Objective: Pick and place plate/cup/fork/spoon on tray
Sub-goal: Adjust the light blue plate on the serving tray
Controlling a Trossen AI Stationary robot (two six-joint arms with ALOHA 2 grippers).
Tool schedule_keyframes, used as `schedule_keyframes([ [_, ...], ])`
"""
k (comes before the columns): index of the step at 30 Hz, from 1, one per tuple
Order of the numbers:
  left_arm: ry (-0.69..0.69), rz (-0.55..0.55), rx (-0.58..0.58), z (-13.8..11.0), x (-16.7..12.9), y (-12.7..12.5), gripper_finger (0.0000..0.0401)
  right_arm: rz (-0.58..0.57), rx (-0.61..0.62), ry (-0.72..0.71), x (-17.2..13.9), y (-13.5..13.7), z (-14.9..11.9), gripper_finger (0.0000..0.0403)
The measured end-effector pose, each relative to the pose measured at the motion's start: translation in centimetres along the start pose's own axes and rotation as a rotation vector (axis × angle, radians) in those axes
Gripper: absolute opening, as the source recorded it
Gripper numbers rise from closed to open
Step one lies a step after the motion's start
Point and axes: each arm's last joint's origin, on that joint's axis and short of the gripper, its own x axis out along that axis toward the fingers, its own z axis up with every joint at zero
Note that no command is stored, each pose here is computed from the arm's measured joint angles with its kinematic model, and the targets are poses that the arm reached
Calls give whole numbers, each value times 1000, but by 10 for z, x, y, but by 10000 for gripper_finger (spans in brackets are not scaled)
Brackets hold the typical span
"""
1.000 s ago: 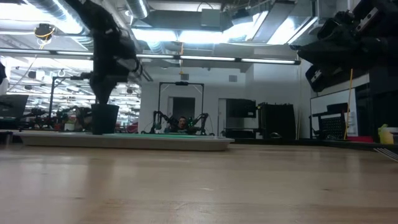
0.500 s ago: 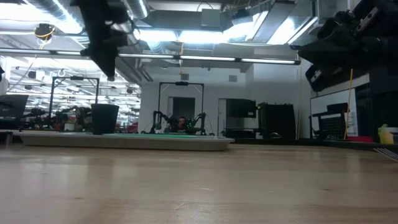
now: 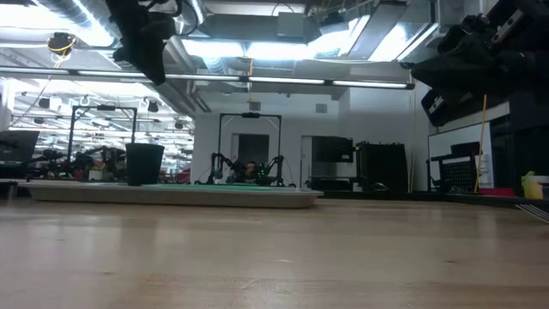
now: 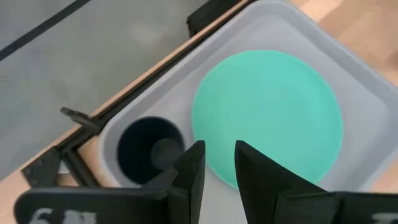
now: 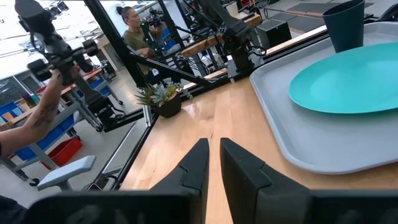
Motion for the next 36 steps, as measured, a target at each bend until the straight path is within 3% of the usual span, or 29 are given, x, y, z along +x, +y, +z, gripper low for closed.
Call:
schedule_keyframes([
  [8,-37,-125,60,3,3,-38,80,0,1,0,0,0,0,46],
  [15,-95,-498,243,0,30,-110,80,-1,0,0,0,0,0,46],
  [17,-109,-542,335,-1,38,-125,80,0,1,0,0,0,0,46],
  [20,-89,-535,428,-5,53,-142,80,0,-1,0,0,0,0,46],
  [26,19,-405,319,-10,92,-156,80,0,0,0,0,0,0,46],
  [31,108,-381,284,-19,127,-170,80,0,-2,-1,0,0,0,46],
  [36,189,-361,360,-30,151,-177,80,0,-3,-2,0,0,0,46],
])
